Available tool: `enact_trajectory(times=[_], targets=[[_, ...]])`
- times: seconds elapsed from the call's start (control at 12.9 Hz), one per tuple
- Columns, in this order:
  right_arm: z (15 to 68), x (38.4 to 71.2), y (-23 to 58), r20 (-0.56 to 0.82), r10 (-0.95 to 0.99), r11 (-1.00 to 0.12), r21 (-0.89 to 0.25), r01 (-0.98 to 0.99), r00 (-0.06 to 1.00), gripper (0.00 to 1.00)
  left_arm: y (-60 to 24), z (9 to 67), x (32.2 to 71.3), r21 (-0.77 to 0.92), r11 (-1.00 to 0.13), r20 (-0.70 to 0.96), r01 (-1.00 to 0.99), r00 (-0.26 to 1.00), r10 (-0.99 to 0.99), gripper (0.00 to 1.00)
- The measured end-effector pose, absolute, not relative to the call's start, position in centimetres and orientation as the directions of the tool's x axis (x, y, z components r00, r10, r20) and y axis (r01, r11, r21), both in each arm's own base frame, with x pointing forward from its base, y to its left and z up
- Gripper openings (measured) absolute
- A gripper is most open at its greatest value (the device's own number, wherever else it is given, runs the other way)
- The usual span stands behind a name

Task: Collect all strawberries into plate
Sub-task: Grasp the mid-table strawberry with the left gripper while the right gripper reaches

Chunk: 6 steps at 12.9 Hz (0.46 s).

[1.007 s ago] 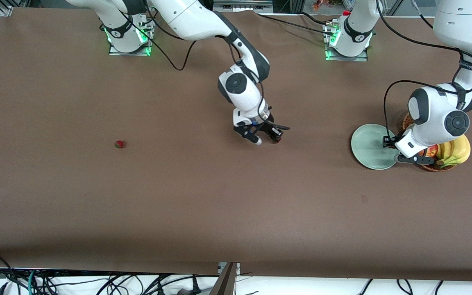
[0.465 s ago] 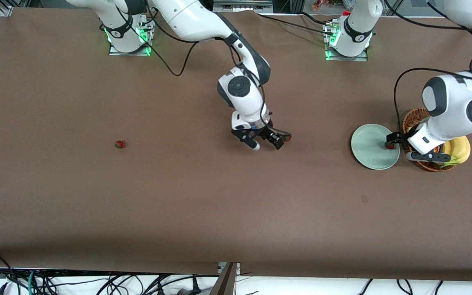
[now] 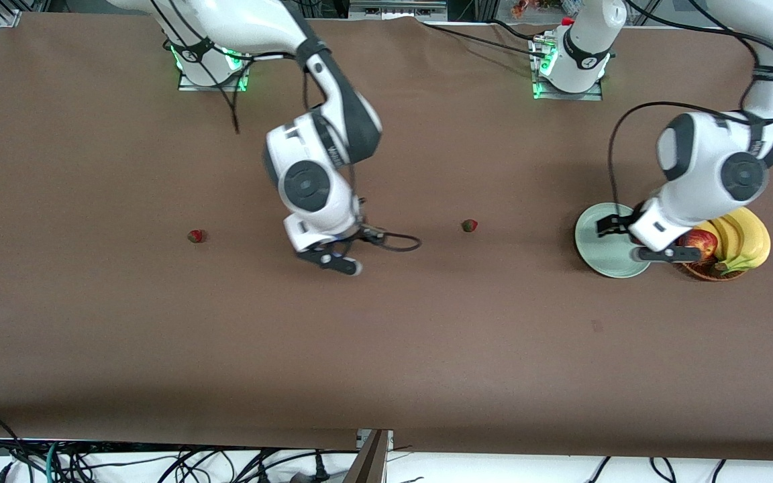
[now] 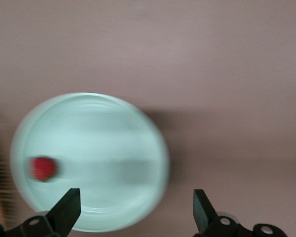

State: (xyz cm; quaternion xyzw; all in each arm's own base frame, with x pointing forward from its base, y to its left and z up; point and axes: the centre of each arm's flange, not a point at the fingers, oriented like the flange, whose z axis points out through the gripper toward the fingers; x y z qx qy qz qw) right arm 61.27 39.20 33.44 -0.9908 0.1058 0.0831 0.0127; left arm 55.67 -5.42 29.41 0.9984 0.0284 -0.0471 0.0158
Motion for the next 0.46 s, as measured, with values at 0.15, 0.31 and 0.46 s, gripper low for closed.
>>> enact_trajectory(times=[0.15, 0.31, 0.46], targets=[[32.4, 63.4, 31.5, -0.183, -0.076, -0.997, 0.037, -0.070, 0.980, 0.80, -12.9, 30.0, 54.8, 0.045, -0.995, -0.089, 0.086, 0.993, 0.082, 1.00], [30.7, 64.4, 23.2, -0.205, 0.030, -0.998, 0.052, 0.041, 0.978, 0.80, -19.0, 30.2, 53.8, 0.065, -0.991, -0.077, 0.119, 0.991, 0.114, 1.00], [28.2, 63.9, 15.7, -0.190, 0.110, -0.991, 0.055, 0.123, 0.976, 0.80, -23.6, 28.7, 52.8, 0.064, -0.990, -0.059, 0.124, 0.991, 0.121, 1.00]])
